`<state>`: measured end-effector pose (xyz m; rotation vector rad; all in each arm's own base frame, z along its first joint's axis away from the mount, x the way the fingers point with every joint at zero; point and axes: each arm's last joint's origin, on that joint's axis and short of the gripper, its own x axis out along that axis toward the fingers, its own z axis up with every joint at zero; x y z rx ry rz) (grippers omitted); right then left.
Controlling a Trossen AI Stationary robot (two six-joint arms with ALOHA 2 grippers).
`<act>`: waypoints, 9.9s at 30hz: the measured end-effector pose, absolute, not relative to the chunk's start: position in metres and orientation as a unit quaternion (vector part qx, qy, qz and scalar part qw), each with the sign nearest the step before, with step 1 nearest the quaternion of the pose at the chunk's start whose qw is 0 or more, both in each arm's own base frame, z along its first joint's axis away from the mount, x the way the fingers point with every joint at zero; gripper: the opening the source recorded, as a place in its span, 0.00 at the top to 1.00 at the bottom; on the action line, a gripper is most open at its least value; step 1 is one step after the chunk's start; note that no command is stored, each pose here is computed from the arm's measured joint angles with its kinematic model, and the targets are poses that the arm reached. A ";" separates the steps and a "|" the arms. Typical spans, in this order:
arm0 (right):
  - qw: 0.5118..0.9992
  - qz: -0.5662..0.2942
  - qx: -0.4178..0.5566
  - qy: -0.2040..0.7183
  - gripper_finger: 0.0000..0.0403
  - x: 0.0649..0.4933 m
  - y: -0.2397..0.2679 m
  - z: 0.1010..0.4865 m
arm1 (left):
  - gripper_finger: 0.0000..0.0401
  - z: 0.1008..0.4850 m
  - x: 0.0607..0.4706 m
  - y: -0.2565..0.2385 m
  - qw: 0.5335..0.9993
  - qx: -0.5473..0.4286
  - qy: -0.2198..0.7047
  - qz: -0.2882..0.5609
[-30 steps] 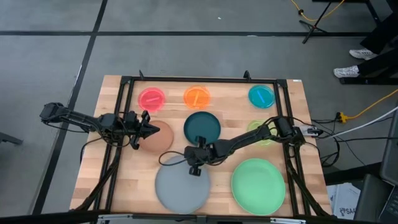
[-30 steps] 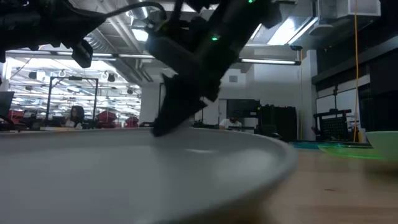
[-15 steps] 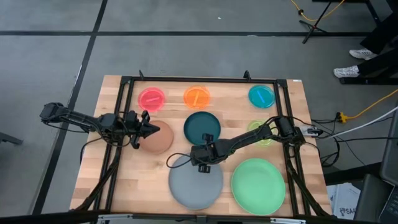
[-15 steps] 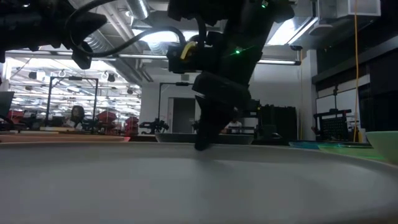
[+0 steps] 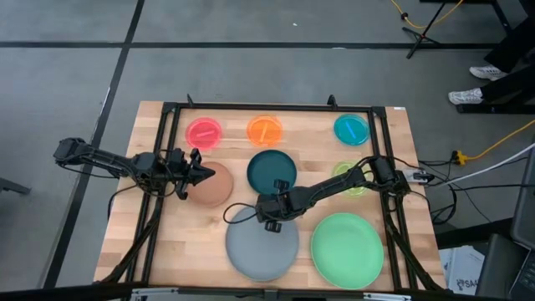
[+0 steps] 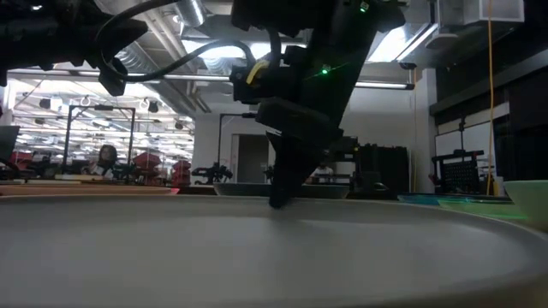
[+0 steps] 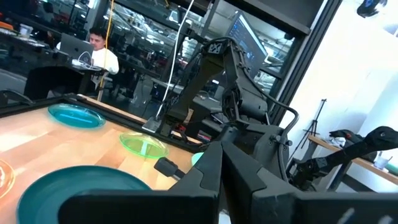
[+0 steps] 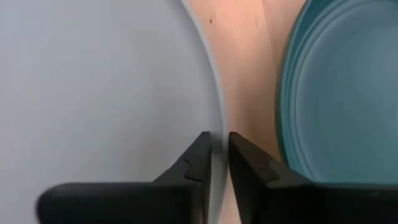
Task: Stack plastic plates
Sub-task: Adjust the gray plate, then stack the light green plate on top of the gray plate, then stack the dark green plate on top of the light green plate
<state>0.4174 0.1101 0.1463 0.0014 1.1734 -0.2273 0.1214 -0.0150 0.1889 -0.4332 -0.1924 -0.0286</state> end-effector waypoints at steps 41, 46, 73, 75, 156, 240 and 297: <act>0.827 -0.086 -0.095 0.547 0.64 0.296 0.204 0.254 | 0.99 0.190 0.123 -0.029 0.970 -0.214 -0.098 -0.060; 0.828 -0.090 -0.089 0.545 0.64 0.284 0.204 0.257 | 0.99 0.191 0.123 -0.029 0.970 -0.215 -0.098 -0.060; 0.808 -0.060 0.027 0.585 0.64 0.192 0.139 0.190 | 0.99 0.189 0.124 -0.028 0.972 -0.215 -0.092 -0.034; 0.803 -0.061 0.036 0.592 0.64 0.193 0.135 0.186 | 0.99 0.188 0.124 -0.028 0.972 -0.214 -0.089 -0.033; 0.896 -0.066 0.274 0.345 0.99 0.292 0.094 0.226 | 0.99 0.188 0.124 -0.026 0.974 -0.205 -0.093 -0.007; 0.851 -0.270 0.295 0.339 0.61 0.277 -0.047 0.169 | 0.99 0.178 0.126 -0.039 0.977 -0.206 -0.053 0.021; 0.845 -0.276 0.282 0.360 0.99 0.302 -0.051 0.127 | 0.99 0.178 0.126 -0.037 0.975 -0.211 -0.055 0.038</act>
